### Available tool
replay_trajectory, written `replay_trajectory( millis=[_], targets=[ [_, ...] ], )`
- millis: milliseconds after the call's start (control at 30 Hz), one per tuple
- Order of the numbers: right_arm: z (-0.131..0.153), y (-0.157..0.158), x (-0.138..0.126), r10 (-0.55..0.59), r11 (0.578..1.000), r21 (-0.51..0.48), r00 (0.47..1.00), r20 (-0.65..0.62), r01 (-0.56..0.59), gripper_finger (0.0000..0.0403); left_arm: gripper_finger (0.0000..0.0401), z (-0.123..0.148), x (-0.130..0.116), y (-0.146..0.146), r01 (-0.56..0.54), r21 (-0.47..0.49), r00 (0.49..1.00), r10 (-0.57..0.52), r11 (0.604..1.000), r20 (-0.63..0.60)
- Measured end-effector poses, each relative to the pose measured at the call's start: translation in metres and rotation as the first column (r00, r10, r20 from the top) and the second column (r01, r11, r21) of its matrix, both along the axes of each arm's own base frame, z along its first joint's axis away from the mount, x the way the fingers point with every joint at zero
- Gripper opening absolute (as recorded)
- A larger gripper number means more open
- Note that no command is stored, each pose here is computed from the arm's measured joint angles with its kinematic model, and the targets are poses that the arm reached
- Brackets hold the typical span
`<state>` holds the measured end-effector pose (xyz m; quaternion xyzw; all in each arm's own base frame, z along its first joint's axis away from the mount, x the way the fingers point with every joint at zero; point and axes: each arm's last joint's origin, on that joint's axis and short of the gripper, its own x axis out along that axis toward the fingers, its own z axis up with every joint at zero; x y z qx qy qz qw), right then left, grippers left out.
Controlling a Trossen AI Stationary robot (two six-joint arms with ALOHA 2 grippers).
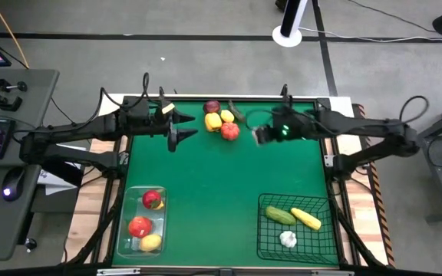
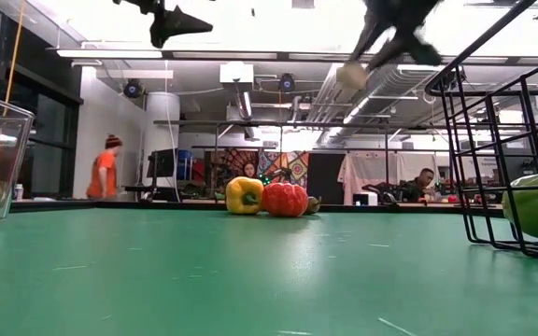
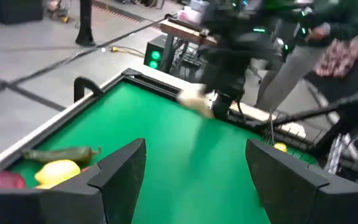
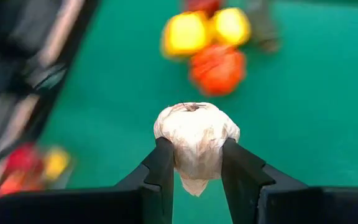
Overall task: Sort produce into baskets
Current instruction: Put the garlic into the wire basket, then put the yellow bell pepper into the wire basket
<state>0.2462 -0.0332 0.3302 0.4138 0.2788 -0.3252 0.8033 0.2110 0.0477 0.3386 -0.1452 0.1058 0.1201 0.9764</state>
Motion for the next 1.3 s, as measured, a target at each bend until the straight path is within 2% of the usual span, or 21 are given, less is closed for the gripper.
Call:
replay_trajectory(
  millis=[133, 267, 367, 467, 700, 800, 900, 1033, 1100, 1200, 1267, 1300],
  targets=[
    [0.015, 0.043, -0.014, 0.226, 0.974, -0.012, 0.972, 0.061, -0.226, 0.0091, 0.0261, 0.000, 0.000, 0.000, -0.045, -0.088, 0.999, 0.047, 0.995, 0.023],
    [0.021, 0.088, -0.027, 0.402, 0.915, 0.007, 0.911, 0.095, -0.404, 0.0093, 0.0261, 0.003, 0.001, -0.002, -0.091, -0.171, 0.993, 0.103, 0.981, 0.063],
    [0.018, 0.121, -0.034, 0.503, 0.860, 0.040, 0.859, 0.092, -0.508, 0.0093, 0.0261, 0.006, 0.003, -0.006, -0.084, -0.239, 0.987, 0.114, 0.967, 0.113],
    [0.007, 0.153, -0.040, 0.571, 0.814, 0.087, 0.819, 0.064, -0.574, 0.0094, 0.0261, 0.010, 0.004, -0.013, -0.069, -0.303, 0.981, 0.121, 0.950, 0.155],
    [-0.025, 0.213, -0.049, 0.643, 0.752, 0.220, 0.765, -0.039, -0.621, 0.0094, 0.0261, 0.009, 0.012, -0.030, -0.086, -0.373, 0.970, 0.163, 0.924, 0.181],
    [-0.037, 0.226, -0.048, 0.650, 0.749, 0.238, 0.756, -0.082, -0.618, 0.0094, 0.0261, 0.007, 0.020, -0.033, -0.085, -0.370, 0.966, 0.167, 0.925, 0.196],
    [-0.048, 0.233, -0.043, 0.631, 0.769, 0.233, 0.767, -0.119, -0.596, 0.0103, 0.0261, 0.003, 0.030, -0.033, -0.088, -0.353, 0.966, 0.166, 0.932, 0.197],
    [-0.054, 0.237, -0.036, 0.631, 0.767, 0.249, 0.767, -0.119, -0.592, 0.0156, 0.0261, 0.004, 0.042, -0.028, -0.096, -0.271, 0.982, 0.136, 0.958, 0.134],
    [-0.054, 0.236, -0.034, 0.633, 0.763, 0.252, 0.766, -0.111, -0.595, 0.0193, 0.0261, 0.008, 0.047, -0.022, -0.119, -0.200, 0.989, 0.135, 0.973, 0.067],
    [-0.052, 0.233, -0.031, 0.624, 0.768, 0.255, 0.776, -0.093, -0.587, 0.0249, 0.0261, 0.014, 0.053, -0.004, -0.173, -0.068, 0.981, 0.165, 0.983, -0.105],
    [-0.051, 0.230, -0.027, 0.607, 0.779, 0.255, 0.790, -0.084, -0.572, 0.0277, 0.0261, 0.015, 0.058, 0.015, -0.208, 0.004, 0.946, 0.203, 0.978, -0.253],
    [-0.050, 0.227, -0.024, 0.589, 0.791, 0.257, 0.805, -0.076, -0.555, 0.0289, 0.0261, 0.014, 0.060, 0.028, -0.220, 0.010, 0.921, 0.211, 0.975, -0.328]
  ],
)
